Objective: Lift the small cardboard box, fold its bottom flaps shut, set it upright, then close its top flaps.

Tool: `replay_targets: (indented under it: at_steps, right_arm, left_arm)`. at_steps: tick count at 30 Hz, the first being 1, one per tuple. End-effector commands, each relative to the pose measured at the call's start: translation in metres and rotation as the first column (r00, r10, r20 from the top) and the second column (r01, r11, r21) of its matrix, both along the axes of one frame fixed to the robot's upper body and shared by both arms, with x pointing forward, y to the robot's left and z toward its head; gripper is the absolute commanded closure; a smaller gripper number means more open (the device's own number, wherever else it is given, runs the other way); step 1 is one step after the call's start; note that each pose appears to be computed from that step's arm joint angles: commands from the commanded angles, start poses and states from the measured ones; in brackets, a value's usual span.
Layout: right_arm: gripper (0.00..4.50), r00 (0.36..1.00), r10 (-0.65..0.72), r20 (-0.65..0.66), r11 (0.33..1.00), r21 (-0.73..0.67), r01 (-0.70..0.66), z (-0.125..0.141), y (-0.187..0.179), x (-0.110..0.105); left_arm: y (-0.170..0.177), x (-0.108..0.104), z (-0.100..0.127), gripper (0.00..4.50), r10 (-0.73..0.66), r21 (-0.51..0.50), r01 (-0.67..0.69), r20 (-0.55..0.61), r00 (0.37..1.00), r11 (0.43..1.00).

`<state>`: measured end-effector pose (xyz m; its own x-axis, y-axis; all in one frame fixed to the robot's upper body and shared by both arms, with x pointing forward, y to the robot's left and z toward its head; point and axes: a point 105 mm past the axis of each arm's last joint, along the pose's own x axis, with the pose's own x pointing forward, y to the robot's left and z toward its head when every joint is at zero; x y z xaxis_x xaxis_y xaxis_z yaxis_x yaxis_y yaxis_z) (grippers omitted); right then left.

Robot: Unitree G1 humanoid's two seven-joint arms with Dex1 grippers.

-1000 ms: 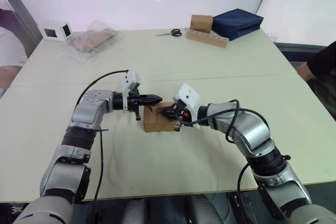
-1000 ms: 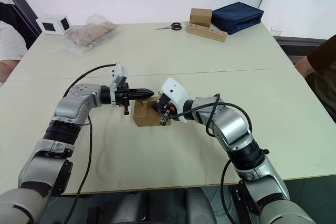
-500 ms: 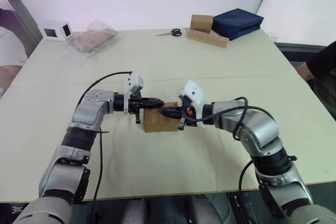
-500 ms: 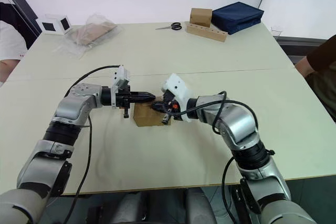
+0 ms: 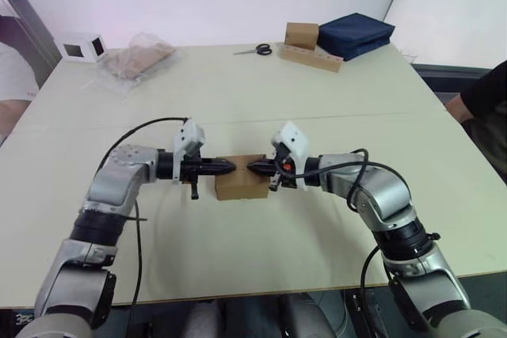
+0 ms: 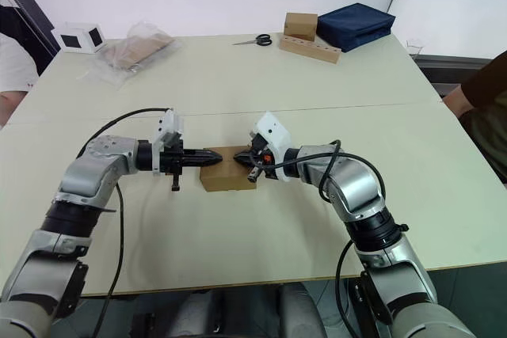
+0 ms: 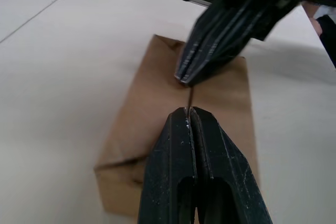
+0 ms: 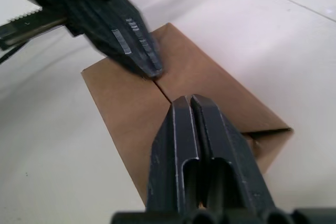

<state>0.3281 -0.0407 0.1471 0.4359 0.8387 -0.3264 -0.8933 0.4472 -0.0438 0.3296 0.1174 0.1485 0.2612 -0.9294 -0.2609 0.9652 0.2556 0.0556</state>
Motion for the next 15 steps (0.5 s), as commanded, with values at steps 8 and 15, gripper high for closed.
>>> replay_targets:
  at_steps: [8,15]
  right_arm:
    - [4.5,1.0,0.023,0.015,0.999,0.038,-0.023,0.018,-0.004,-0.002]
    - [4.5,0.996,0.054,0.075,0.991,0.12,-0.063,0.062,-0.013,-0.016]
  left_arm:
    - [-0.001,0.005,0.021,4.42,0.075,-0.087,-0.073,0.028,0.997,0.994]
    - [0.003,-0.009,0.068,4.42,0.094,-0.265,-0.086,0.016,0.995,0.96]
